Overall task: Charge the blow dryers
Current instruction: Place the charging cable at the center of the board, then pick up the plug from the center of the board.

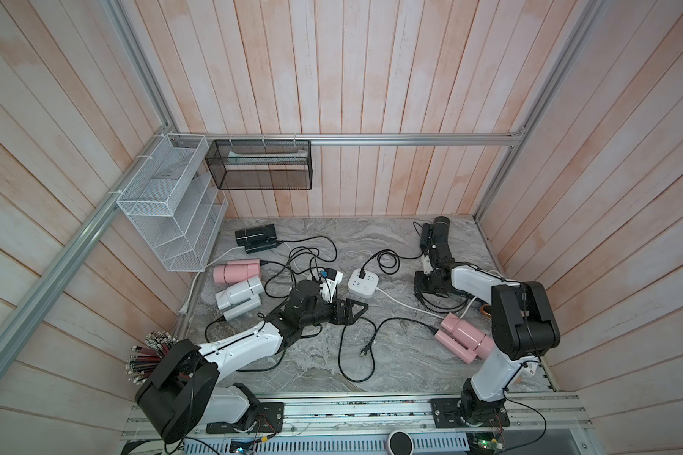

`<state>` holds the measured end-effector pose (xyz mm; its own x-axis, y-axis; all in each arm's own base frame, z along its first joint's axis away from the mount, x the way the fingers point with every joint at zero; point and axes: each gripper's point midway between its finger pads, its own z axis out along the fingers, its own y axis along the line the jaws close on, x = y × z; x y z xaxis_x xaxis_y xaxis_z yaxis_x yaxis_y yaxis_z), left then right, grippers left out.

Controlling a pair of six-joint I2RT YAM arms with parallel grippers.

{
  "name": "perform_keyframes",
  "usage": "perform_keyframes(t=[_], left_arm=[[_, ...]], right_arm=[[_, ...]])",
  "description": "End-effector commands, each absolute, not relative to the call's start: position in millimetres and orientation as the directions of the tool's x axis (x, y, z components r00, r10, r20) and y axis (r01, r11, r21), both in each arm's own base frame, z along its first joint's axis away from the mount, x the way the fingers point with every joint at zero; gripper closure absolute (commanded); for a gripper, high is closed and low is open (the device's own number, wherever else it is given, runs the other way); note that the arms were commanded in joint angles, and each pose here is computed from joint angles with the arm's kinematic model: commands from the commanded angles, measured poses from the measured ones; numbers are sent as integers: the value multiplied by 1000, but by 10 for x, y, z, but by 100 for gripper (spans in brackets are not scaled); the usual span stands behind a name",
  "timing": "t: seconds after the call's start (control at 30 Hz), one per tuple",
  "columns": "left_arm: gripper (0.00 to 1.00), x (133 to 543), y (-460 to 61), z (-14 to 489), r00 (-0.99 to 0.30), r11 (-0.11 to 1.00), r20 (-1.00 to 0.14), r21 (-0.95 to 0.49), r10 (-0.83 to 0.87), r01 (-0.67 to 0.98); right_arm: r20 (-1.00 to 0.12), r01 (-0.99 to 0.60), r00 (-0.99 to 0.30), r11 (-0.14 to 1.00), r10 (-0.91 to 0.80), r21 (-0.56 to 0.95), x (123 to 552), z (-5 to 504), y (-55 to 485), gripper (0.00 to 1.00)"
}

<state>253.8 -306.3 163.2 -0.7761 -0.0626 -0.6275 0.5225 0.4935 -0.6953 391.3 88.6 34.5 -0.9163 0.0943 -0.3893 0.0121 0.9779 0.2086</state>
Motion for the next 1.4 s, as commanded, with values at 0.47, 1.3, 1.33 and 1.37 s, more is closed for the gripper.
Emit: perform_keyframes(t=[0.47, 1.3, 1.33, 1.37], left_arm=[[0, 2533, -3084, 1707, -759, 482, -648, -686, -63, 545], [0, 2523, -3103, 1771, -752, 467, -656, -688, -72, 556], [0, 2522, -3103, 1769, -752, 466, -655, -688, -72, 555], [0, 2522, -3104, 1769, -752, 467, -655, -688, -71, 555]], right_arm=[[-433, 54, -893, 984, 123, 168, 4015, 479, 771, 90], [-409, -26, -907, 958, 98, 287, 3434, 509, 956, 71], [-407, -29, -909, 957, 95, 287, 3431, 490, 971, 70], [-404, -37, -911, 957, 86, 286, 3423, 466, 991, 69]])
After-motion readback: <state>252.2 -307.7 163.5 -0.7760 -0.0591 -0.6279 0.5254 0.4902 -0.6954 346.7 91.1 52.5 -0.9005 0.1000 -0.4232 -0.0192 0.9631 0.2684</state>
